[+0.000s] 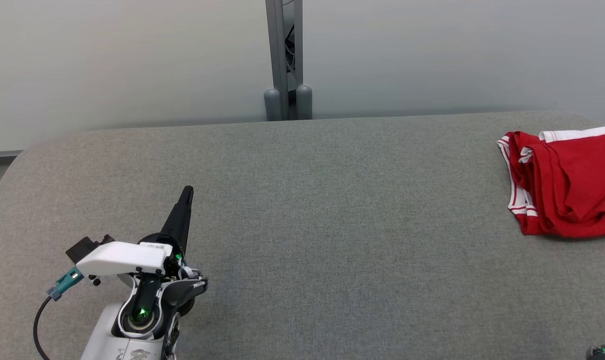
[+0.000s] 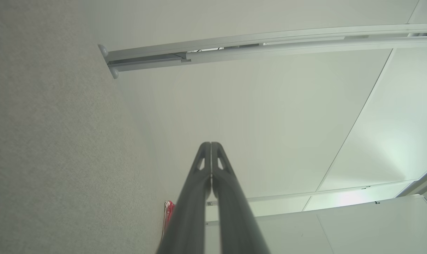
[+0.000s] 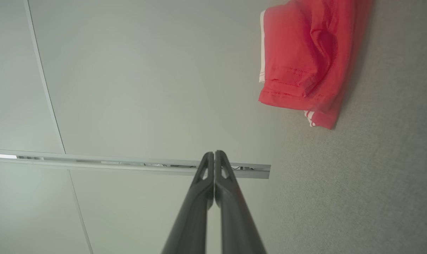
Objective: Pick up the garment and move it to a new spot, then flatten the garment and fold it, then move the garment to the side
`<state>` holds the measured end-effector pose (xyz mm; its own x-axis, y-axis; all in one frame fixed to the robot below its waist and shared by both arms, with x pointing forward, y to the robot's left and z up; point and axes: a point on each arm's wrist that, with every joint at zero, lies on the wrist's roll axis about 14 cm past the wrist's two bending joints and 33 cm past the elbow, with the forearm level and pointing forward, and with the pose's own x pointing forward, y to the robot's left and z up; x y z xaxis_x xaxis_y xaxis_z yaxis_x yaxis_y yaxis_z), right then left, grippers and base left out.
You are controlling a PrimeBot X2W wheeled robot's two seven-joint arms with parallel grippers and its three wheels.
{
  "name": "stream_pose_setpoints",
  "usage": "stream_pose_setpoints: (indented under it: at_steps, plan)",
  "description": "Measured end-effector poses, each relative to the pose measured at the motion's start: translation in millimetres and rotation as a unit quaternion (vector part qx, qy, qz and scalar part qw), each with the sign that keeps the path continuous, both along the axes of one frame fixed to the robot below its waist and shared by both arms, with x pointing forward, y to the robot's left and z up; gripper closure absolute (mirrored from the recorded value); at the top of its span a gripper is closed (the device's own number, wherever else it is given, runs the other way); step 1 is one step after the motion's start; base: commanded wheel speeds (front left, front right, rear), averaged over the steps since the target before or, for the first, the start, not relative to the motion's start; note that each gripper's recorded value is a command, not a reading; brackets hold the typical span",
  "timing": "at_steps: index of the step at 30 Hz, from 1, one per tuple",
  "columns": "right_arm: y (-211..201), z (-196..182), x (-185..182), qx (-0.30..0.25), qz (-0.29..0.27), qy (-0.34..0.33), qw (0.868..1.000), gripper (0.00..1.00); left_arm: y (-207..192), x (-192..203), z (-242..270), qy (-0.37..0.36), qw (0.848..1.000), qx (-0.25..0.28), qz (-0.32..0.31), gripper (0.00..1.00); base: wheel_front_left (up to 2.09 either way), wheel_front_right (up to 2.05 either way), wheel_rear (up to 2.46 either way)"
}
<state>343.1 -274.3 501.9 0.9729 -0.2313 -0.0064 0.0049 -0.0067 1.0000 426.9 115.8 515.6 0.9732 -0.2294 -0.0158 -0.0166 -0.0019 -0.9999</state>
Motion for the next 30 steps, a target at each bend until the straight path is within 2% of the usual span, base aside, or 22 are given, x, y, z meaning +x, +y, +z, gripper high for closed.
stream_pose_setpoints:
  at_steps: [30]
  plan:
    - [-0.4, 0.7, 0.4, 0.000, 0.000, -0.001, 1.000, 1.00, 0.0, 0.0, 0.0, 0.000, 1.000, 0.000, 0.000, 1.00, 0.00, 0.00, 0.00]
